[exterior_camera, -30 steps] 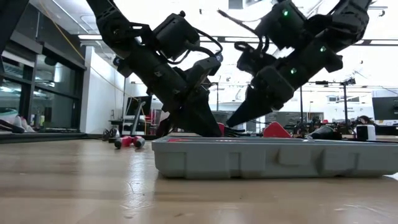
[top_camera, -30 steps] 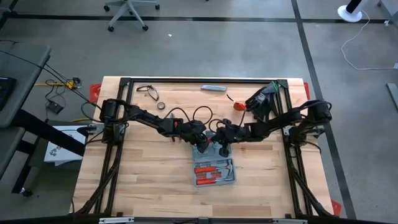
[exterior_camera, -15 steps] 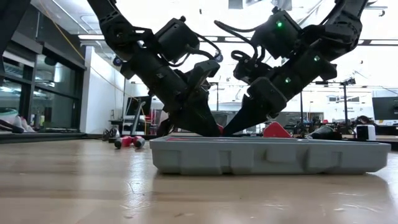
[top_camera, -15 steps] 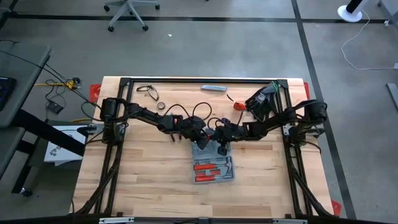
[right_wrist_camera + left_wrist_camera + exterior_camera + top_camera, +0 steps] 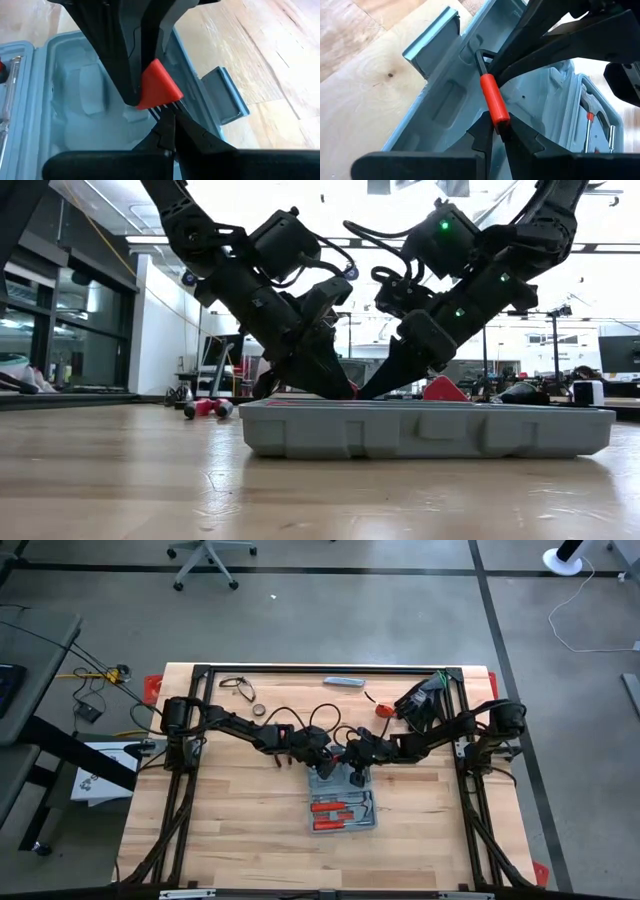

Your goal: Prefit tool cases

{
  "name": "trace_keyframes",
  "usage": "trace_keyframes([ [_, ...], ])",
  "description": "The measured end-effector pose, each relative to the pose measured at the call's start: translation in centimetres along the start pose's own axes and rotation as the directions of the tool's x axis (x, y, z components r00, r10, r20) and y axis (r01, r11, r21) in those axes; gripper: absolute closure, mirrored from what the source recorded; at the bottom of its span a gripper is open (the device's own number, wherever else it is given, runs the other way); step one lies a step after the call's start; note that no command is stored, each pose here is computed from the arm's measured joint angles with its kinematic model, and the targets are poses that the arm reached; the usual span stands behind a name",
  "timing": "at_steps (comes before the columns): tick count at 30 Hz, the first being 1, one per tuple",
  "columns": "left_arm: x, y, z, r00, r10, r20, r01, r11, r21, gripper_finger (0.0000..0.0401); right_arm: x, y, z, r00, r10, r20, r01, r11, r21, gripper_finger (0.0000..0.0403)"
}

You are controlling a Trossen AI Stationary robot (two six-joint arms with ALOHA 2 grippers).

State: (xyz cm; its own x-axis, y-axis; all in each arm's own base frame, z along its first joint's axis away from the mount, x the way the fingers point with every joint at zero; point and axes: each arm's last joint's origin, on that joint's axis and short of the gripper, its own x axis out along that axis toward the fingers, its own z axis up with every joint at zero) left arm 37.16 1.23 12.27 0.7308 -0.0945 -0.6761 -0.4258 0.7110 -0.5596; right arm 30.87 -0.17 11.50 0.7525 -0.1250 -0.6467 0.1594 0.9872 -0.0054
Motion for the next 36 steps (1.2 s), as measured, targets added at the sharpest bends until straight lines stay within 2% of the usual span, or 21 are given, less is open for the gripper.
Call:
trace_keyframes([
  [13,-0.1,0.3,-0.1,0.999,0.026,-0.022,-0.026,1.0,0.008,0.0368,1.0,0.0,-0.7,1.0,-0.013,-0.014,0.013,1.0,0.024,0.0403],
  [20,-1.0,0.0,0.1,0.998,0.048,-0.029,-0.046,0.997,0.066,0.0368,1.1,0.0,-0.8,1.0,-0.021,-0.02,0.022,1.0,0.021,0.0403],
  [28,-2.5,0.2,-0.3,0.985,0.152,-0.078,-0.145,0.986,0.086,0.0368,1.1,-0.1,-1.0,0.999,-0.036,-0.029,0.036,0.999,0.022,0.0403],
  [33,-3.1,-0.6,0.2,0.989,0.149,-0.001,-0.146,0.975,0.165,0.0368,1.1,-0.1,-1.0,0.999,-0.03,-0.029,0.031,0.999,0.022,0.0403],
  [36,-3.4,-1.3,0.6,0.985,0.151,0.086,-0.167,0.958,0.232,0.0368,1.1,-0.1,-1.0,0.999,-0.026,-0.028,0.027,0.999,0.022,0.0403],
])
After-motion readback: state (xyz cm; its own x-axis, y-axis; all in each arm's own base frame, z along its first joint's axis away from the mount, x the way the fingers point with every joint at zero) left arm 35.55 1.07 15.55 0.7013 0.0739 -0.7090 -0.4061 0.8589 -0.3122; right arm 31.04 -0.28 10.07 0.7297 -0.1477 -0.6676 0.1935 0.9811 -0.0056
